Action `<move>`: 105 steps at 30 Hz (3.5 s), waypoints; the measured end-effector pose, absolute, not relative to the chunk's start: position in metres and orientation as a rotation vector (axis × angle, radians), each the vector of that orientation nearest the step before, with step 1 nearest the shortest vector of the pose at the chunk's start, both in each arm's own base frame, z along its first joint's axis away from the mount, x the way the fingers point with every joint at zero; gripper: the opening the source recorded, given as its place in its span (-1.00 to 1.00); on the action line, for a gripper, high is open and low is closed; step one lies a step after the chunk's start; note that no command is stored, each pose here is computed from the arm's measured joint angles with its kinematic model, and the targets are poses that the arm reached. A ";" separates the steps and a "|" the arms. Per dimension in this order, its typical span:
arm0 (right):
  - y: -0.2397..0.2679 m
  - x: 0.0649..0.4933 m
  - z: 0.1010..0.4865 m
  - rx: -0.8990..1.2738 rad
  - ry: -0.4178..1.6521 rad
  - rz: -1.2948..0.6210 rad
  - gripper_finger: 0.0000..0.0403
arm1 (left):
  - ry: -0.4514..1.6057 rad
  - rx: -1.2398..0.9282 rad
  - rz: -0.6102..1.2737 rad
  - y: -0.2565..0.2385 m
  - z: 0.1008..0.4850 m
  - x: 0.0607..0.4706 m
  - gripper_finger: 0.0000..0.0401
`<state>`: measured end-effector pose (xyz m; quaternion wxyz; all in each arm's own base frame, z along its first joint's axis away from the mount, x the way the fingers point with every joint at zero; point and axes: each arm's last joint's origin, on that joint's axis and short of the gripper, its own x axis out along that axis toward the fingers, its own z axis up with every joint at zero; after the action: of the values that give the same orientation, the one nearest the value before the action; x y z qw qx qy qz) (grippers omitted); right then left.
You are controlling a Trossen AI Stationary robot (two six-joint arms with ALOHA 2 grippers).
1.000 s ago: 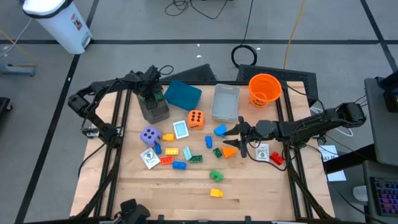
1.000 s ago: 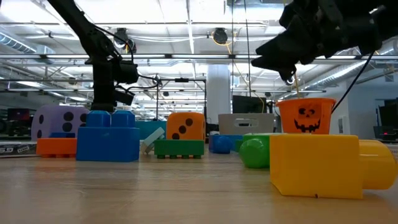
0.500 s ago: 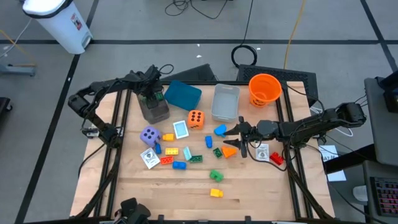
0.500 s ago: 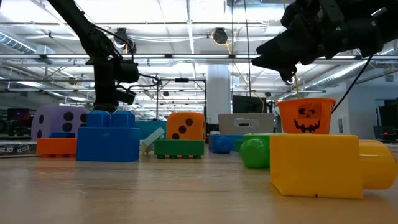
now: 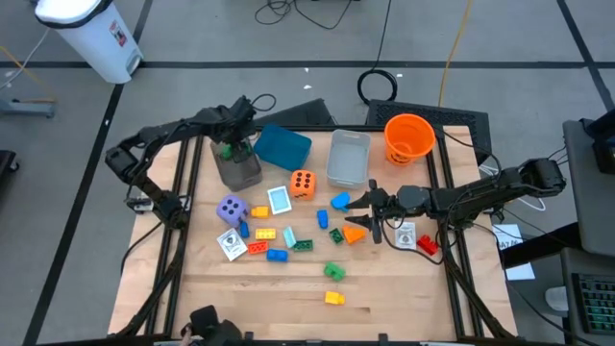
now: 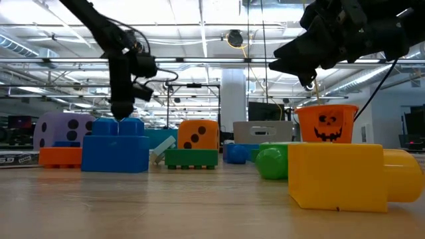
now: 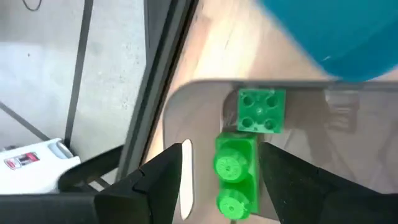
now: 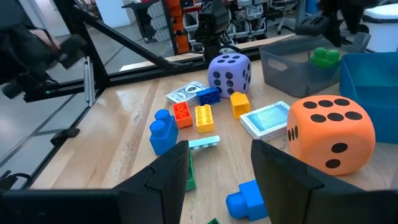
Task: Pick & Place Toys
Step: Put the purple dice into the blue bin
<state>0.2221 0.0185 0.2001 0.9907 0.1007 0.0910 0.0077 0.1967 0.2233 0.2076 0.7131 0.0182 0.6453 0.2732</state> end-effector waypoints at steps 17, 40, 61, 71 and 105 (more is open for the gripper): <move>0.019 0.223 0.205 0.163 0.135 0.023 -0.17 | 0.565 0.046 0.316 0.153 0.342 0.177 -0.15; 0.019 0.223 0.205 0.187 0.130 0.028 -0.17 | -0.008 -0.039 0.051 0.024 0.244 0.160 -0.24; 0.019 0.223 0.205 0.187 0.130 0.028 -0.17 | 0.295 -0.015 0.319 -0.058 0.203 0.151 -0.23; 0.019 0.223 0.205 0.187 0.130 0.028 -0.17 | 0.466 0.059 0.376 -0.058 0.239 0.148 -0.23; 0.019 0.223 0.205 0.187 0.130 0.028 -0.17 | 0.726 0.074 0.311 -0.068 0.237 0.160 -0.23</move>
<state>0.2229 0.0190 0.2052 0.9934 0.0935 0.0650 0.0140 0.1598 -0.0682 0.2367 0.9224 0.0358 0.3536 0.1513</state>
